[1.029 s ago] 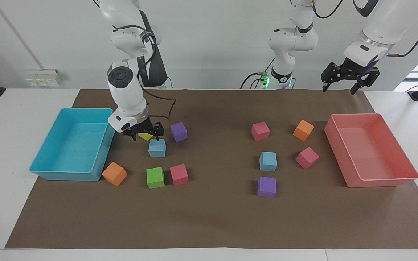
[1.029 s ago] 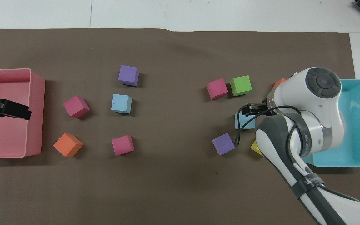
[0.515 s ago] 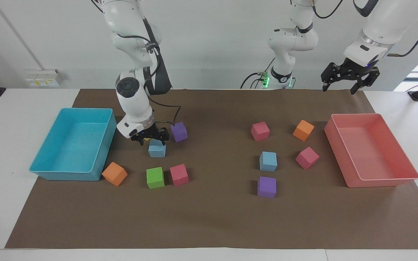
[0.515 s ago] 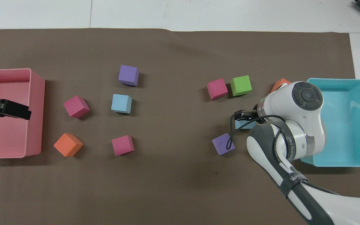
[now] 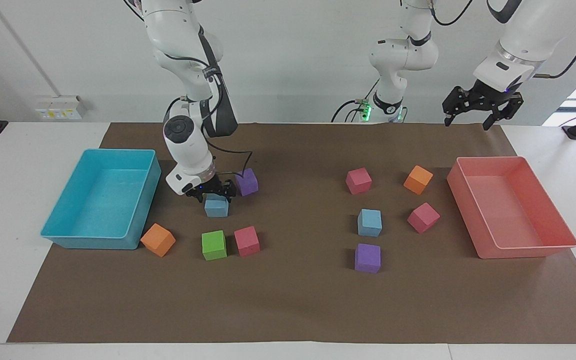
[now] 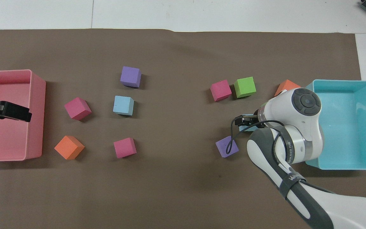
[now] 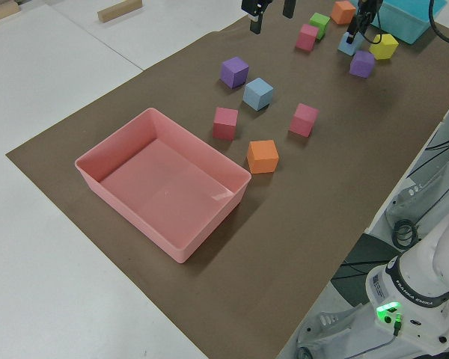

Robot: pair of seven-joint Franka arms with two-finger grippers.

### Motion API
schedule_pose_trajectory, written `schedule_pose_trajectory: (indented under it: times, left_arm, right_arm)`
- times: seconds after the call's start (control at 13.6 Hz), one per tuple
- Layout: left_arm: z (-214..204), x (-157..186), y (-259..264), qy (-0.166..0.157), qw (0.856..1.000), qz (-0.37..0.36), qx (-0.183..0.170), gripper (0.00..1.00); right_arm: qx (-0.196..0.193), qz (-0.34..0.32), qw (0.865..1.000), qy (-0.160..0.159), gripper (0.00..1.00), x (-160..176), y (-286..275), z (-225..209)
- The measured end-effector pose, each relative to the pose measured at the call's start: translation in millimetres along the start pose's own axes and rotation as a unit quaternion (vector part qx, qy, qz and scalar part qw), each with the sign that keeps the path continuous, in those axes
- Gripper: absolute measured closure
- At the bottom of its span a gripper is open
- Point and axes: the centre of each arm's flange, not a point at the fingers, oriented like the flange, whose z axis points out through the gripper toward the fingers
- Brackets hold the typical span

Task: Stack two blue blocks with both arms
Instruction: 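Close the right gripper on the light blue cube and lift it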

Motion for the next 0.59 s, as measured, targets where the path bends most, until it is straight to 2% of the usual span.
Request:
schedule_pose_trajectory:
  times: [0.59]
  left_arm:
    - [0.0, 0.0, 0.0, 0.0, 1.0, 0.0, 0.0, 0.0]
  right_arm:
    - [-0.002, -0.001, 1.0, -0.002, 0.0, -6.2, 1.8, 20.7]
